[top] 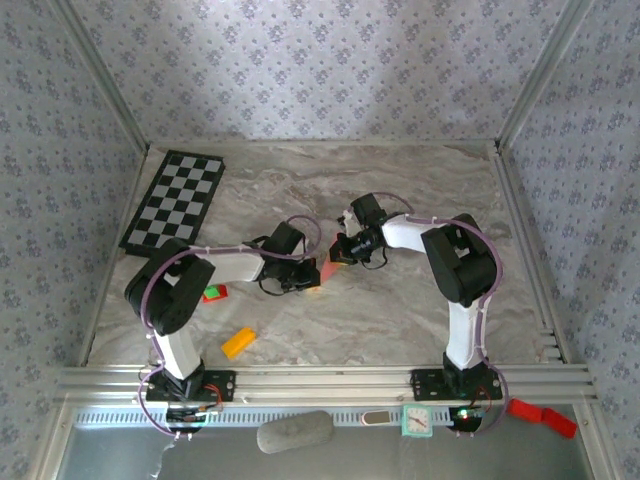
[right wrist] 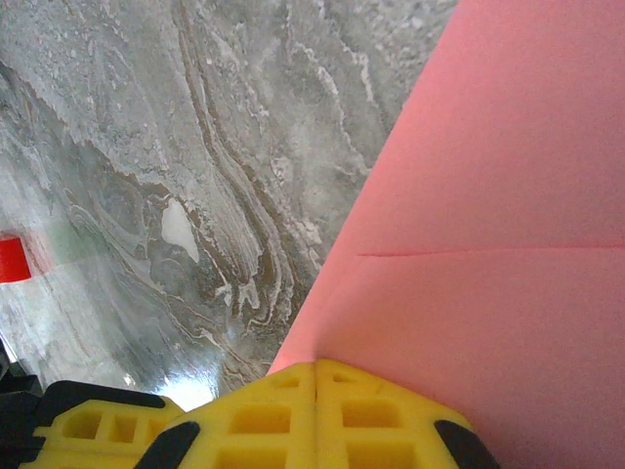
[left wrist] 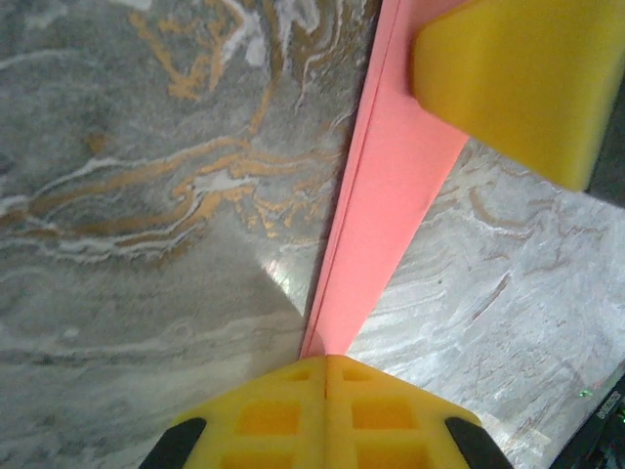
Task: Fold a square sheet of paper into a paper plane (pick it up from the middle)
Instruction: Fold the wing for the fifth time at the center of the table, then turn over the paper plane at the center of the table.
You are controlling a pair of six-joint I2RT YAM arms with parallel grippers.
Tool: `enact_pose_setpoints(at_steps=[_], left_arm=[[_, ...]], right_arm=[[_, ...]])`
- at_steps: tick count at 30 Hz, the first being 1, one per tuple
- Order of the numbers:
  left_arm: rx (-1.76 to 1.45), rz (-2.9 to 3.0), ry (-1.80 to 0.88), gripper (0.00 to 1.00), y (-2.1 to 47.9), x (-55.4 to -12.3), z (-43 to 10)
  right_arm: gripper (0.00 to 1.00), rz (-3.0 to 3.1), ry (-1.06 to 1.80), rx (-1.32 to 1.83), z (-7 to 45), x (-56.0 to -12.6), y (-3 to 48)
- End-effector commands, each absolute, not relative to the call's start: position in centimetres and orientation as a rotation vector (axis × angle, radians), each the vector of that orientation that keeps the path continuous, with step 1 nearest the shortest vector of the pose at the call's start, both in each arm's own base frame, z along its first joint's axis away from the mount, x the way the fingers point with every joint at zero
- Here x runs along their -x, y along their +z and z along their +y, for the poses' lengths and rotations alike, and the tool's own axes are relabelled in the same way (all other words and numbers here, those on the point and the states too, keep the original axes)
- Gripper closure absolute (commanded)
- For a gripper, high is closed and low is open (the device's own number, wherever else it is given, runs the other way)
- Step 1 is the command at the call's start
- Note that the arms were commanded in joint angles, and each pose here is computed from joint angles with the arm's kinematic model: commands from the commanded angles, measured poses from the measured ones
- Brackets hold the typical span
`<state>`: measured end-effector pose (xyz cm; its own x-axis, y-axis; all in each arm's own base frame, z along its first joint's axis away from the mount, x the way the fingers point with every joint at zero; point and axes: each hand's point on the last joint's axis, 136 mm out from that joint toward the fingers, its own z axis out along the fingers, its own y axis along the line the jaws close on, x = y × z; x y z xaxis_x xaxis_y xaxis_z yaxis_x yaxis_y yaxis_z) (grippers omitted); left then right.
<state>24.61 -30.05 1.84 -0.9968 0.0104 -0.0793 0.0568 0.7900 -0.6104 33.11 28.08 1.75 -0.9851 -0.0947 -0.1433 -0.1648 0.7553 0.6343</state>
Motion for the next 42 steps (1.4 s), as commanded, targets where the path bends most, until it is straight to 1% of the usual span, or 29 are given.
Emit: enact_pose_setpoints(at_steps=[1,10,15,20,23,25,27,30,33,34,37,40,42], left_arm=[[-0.042,3.195,-0.756,1.00,-1.5,-18.4,-25.5],[-0.084,3.203,-0.705,1.00,-1.2,-17.8,-25.1],[-0.094,3.171,-0.708,1.00,-0.1,-18.3,-25.3],[-0.100,3.089,-0.702,1.00,2.4,-19.9,-25.4],[-0.060,3.013,-0.698,0.98,4.6,-21.6,-24.8],[-0.024,2.955,-0.677,0.92,6.1,-22.9,-23.9],[0.014,2.902,-0.633,0.87,7.5,-24.1,-22.6],[0.065,2.822,-0.585,0.72,9.5,-25.7,-20.7],[0.103,2.751,-0.537,0.58,11.4,-27.1,-18.5],[0.111,2.725,-0.512,0.51,12.1,-27.6,-17.7],[0.141,2.643,-0.439,0.33,13.9,-28.4,-15.4],[0.145,2.572,-0.407,0.22,15.2,-28.6,-13.8],[0.166,2.545,-0.395,0.16,15.7,-28.6,-12.8]], right_arm=[[0.99,3.061,0.692,0.123,23.3,-30.9,-4.6],[0.99,3.062,0.684,0.132,23.4,-30.9,-4.5],[0.99,3.047,0.697,0.153,23.8,-31.0,-3.8],[0.98,2.977,0.775,0.236,25.4,-31.7,-0.6],[0.94,2.905,0.831,0.300,26.8,-32.2,2.9],[0.89,2.839,0.855,0.328,27.6,-32.8,5.7],[0.82,2.811,0.837,0.322,27.5,-32.9,7.5],[0.70,2.798,0.757,0.261,26.7,-33.1,9.1],[0.60,2.797,0.610,0.173,25.3,-33.2,9.8],[0.56,2.793,0.554,0.135,24.8,-33.3,10.0],[0.49,2.792,0.372,0.021,23.1,-33.6,9.9],[0.44,2.780,0.273,-0.129,22.6,-34.0,9.5],[0.43,2.777,0.224,-0.178,22.9,-34.1,9.0]])
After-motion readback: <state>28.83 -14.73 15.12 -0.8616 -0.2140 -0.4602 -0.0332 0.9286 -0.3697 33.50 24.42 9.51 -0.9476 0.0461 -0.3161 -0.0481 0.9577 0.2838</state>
